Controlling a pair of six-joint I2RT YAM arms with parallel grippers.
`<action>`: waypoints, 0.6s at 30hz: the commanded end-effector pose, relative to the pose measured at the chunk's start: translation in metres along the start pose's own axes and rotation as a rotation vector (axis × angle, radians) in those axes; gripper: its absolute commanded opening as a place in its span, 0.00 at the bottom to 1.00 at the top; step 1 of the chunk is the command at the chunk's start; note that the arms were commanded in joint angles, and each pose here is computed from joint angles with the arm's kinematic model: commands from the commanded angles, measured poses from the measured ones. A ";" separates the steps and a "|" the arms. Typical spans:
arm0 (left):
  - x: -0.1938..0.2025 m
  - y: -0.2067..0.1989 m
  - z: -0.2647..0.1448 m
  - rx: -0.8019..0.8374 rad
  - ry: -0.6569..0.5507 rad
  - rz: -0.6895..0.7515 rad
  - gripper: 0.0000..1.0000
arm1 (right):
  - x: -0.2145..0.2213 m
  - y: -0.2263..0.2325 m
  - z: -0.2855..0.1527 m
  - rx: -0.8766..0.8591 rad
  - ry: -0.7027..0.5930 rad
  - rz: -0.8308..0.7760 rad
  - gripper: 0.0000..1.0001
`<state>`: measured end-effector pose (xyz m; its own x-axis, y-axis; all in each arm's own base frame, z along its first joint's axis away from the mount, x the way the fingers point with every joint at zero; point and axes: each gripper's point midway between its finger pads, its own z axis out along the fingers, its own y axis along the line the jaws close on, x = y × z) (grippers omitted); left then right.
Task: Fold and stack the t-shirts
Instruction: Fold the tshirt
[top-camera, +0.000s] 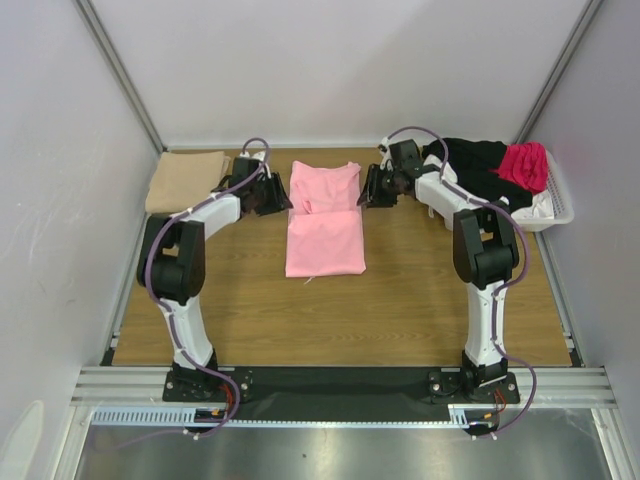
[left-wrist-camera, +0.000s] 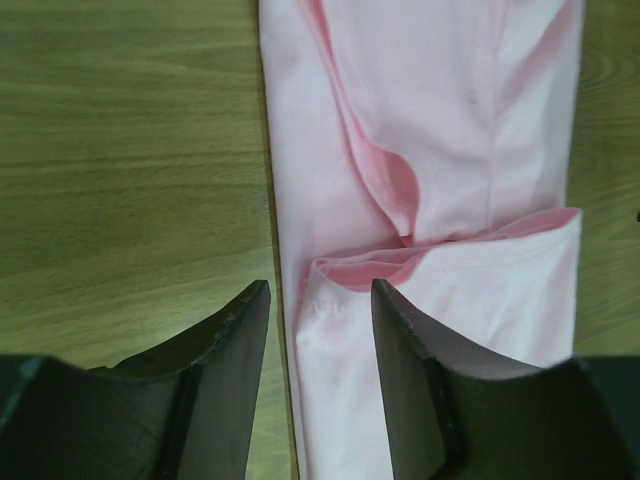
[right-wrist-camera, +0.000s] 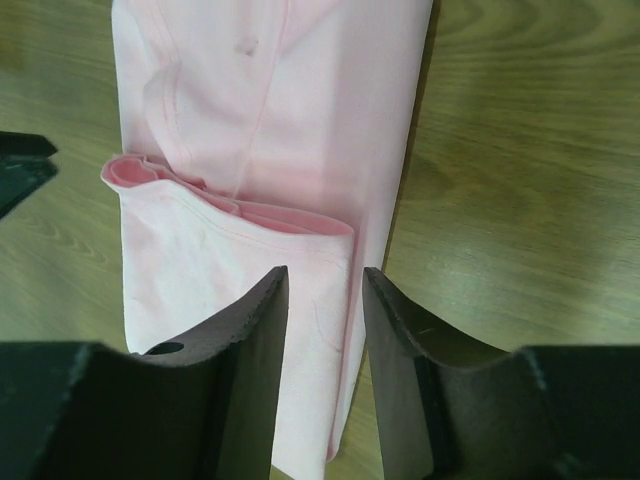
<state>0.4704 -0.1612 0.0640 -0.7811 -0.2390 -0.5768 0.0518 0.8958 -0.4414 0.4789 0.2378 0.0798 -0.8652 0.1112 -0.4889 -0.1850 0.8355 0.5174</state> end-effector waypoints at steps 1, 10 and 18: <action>-0.058 -0.037 -0.049 0.054 -0.167 0.088 0.52 | -0.034 0.020 -0.042 0.014 -0.087 -0.081 0.42; -0.055 -0.092 -0.044 0.308 -0.170 0.010 0.51 | -0.042 0.079 -0.026 -0.357 -0.101 0.012 0.38; -0.043 -0.104 -0.008 0.392 -0.130 -0.064 0.50 | -0.021 0.055 0.010 -0.337 -0.047 0.010 0.38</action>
<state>0.4853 -0.2233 0.1296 -0.7122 -0.3356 -0.6166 0.2119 0.7347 -0.6445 0.4915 0.2825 0.1193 -0.8459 0.1658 -0.5069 -0.3034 0.6321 0.7131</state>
